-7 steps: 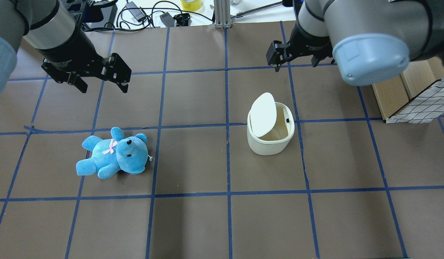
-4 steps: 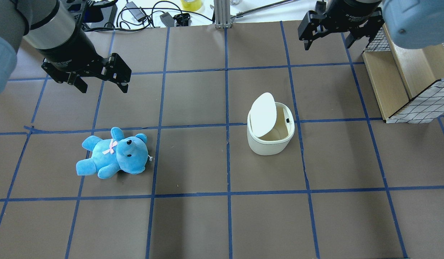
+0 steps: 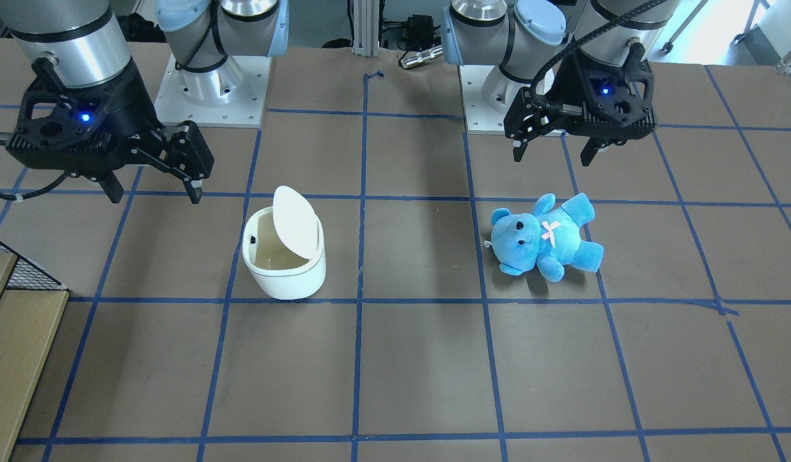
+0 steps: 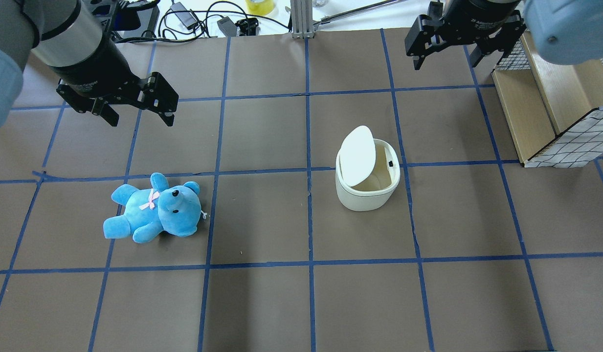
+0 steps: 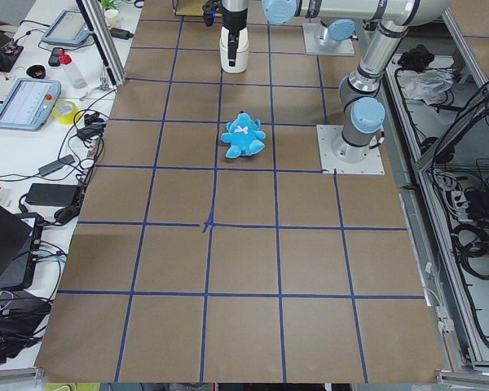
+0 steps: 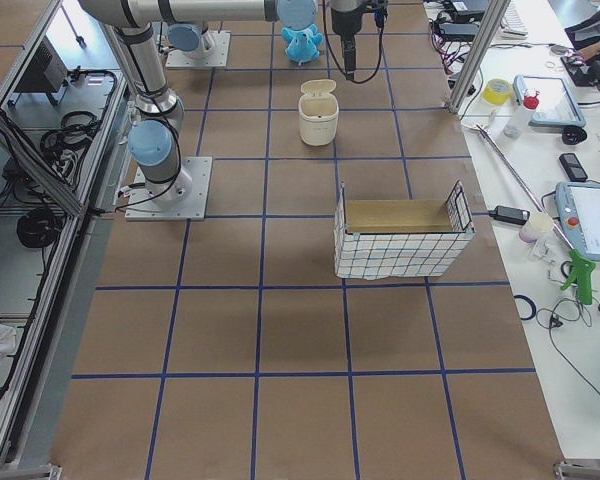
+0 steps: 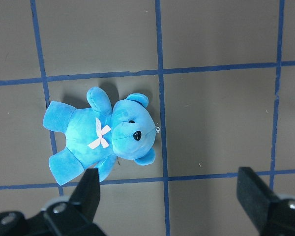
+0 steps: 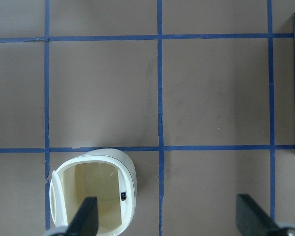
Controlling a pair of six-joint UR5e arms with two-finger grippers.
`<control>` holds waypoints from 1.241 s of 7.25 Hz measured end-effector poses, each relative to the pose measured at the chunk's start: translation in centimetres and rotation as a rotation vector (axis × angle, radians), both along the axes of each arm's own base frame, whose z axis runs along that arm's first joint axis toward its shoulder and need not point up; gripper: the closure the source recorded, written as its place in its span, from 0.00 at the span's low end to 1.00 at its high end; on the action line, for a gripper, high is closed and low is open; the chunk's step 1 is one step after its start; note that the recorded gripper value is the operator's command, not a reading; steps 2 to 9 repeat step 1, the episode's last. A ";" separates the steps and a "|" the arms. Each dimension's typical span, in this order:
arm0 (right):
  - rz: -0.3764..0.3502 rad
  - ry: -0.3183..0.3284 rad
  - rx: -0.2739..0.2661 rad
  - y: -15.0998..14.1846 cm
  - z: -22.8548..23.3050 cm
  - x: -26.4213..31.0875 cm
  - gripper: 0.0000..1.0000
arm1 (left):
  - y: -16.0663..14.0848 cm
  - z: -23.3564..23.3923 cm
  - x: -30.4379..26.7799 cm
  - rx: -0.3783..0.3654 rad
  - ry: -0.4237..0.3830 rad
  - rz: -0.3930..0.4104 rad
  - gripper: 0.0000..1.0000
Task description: Open trash can with right arm
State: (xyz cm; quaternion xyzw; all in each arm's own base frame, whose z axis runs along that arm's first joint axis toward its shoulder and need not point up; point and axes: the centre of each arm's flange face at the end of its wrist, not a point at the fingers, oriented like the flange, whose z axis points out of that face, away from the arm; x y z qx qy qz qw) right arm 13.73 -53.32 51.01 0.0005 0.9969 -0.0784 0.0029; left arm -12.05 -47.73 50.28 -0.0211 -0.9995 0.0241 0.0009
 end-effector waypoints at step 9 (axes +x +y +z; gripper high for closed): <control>0.000 -0.002 0.003 0.0 -0.1 0.0 0.00 | 0.0 0.0 0.0 0.000 0.000 0.000 0.00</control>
